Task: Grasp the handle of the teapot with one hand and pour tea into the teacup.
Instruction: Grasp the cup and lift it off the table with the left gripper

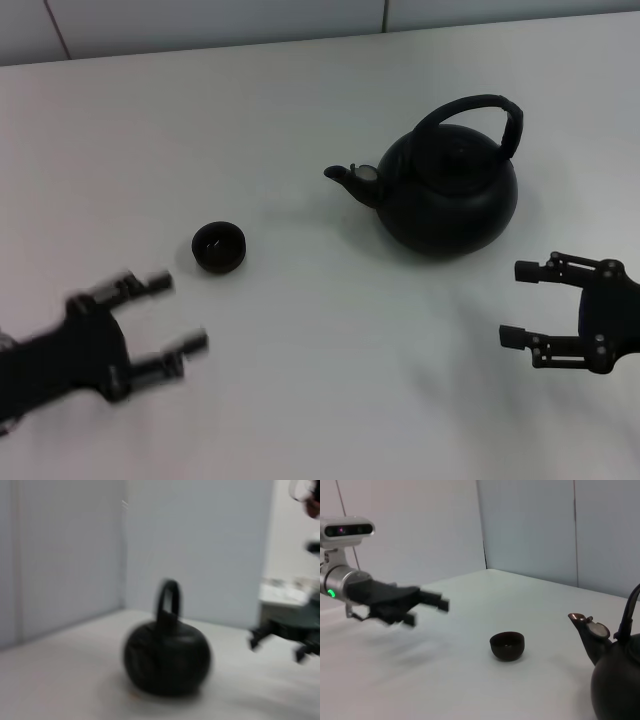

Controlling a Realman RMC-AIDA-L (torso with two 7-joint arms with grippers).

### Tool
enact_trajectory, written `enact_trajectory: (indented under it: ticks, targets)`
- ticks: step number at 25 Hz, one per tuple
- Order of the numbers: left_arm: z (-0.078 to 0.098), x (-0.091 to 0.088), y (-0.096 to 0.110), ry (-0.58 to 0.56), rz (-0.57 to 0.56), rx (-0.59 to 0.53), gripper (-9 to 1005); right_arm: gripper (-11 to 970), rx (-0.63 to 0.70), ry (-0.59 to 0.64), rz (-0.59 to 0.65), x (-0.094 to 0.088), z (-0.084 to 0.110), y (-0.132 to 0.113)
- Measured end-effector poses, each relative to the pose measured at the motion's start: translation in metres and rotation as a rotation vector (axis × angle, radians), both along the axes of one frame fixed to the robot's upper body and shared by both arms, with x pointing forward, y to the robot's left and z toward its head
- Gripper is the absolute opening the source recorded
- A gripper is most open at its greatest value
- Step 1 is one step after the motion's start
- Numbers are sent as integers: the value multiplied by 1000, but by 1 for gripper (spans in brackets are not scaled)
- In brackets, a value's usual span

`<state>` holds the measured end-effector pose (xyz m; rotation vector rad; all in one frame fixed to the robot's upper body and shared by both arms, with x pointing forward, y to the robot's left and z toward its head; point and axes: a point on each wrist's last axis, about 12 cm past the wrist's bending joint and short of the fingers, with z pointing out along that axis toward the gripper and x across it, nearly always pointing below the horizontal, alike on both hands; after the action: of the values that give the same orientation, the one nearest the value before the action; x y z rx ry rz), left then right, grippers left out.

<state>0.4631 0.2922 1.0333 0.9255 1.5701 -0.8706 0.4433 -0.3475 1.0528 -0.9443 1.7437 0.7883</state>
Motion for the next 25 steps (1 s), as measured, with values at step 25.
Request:
enact_trajectory:
  ticks: [25]
  targets:
    - [-27, 3, -2, -80, 230, 81, 760, 816, 0, -18, 11, 11, 9, 1]
